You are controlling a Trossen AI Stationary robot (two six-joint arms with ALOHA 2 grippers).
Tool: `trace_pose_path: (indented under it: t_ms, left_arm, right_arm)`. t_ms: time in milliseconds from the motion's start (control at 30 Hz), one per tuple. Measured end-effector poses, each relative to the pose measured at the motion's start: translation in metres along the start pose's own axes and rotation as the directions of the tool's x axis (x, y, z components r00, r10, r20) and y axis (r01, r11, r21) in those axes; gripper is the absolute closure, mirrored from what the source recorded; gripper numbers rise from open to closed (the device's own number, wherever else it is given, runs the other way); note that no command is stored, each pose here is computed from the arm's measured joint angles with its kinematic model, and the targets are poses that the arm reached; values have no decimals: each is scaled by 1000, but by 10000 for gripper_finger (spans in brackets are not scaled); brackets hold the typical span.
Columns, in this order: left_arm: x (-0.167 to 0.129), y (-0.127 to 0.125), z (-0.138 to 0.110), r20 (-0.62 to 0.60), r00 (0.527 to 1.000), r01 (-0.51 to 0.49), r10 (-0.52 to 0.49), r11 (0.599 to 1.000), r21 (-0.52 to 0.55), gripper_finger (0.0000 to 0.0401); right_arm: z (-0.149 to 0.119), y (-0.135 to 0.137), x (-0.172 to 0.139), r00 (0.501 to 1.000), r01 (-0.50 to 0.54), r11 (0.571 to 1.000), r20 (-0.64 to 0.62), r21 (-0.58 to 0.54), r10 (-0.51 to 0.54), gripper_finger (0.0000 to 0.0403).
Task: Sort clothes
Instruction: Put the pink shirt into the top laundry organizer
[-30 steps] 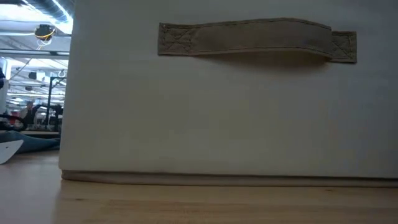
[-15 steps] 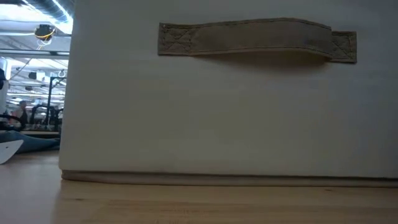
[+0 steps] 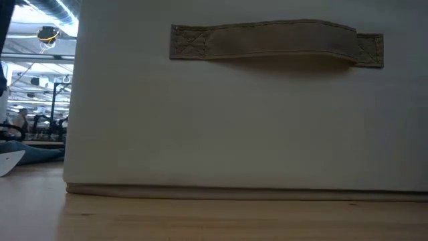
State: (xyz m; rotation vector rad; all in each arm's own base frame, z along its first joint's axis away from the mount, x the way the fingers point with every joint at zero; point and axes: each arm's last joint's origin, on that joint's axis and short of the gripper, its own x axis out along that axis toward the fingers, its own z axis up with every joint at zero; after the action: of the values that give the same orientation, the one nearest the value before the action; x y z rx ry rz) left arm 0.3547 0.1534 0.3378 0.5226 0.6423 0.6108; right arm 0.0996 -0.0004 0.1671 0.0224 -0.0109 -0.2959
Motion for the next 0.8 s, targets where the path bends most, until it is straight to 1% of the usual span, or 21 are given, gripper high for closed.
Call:
trace_pose_path:
  t_ms: [133,233,333,400,533,667,733,800]
  left_arm:
    - [22,-20,-13,-90,994,71,-67,997,43,375]
    - [32,-31,-23,-158,982,115,-105,992,55,367]
    - [33,-35,-26,-184,975,125,-121,992,11,356]
    - [33,-35,-25,-176,977,114,-117,993,-28,343]
    - [33,-35,-26,-187,975,109,-123,991,-81,302]
    - [28,-34,-25,-211,956,180,-202,976,-120,253]
    - [25,-33,-20,-210,948,214,-241,966,-144,231]
    - [15,-27,-12,-218,941,230,-259,961,-151,213]
  right_arm:
    - [0,0,0,1000,0,1000,0,0,0,395]
    - [0,0,0,1000,0,1000,0,0,0,395]
    - [0,0,0,1000,0,1000,-3,-1,0,395]
    - [-1,0,1,1000,0,1000,-10,-4,0,395]
    - [-2,1,2,1000,0,1000,-25,-10,0,395]
    - [-3,1,2,999,-2,1000,-36,-9,2,395]
    - [-3,1,2,999,-2,1000,-35,-9,1,395]
    - [-3,1,2,999,-1,1000,-36,-9,1,395]
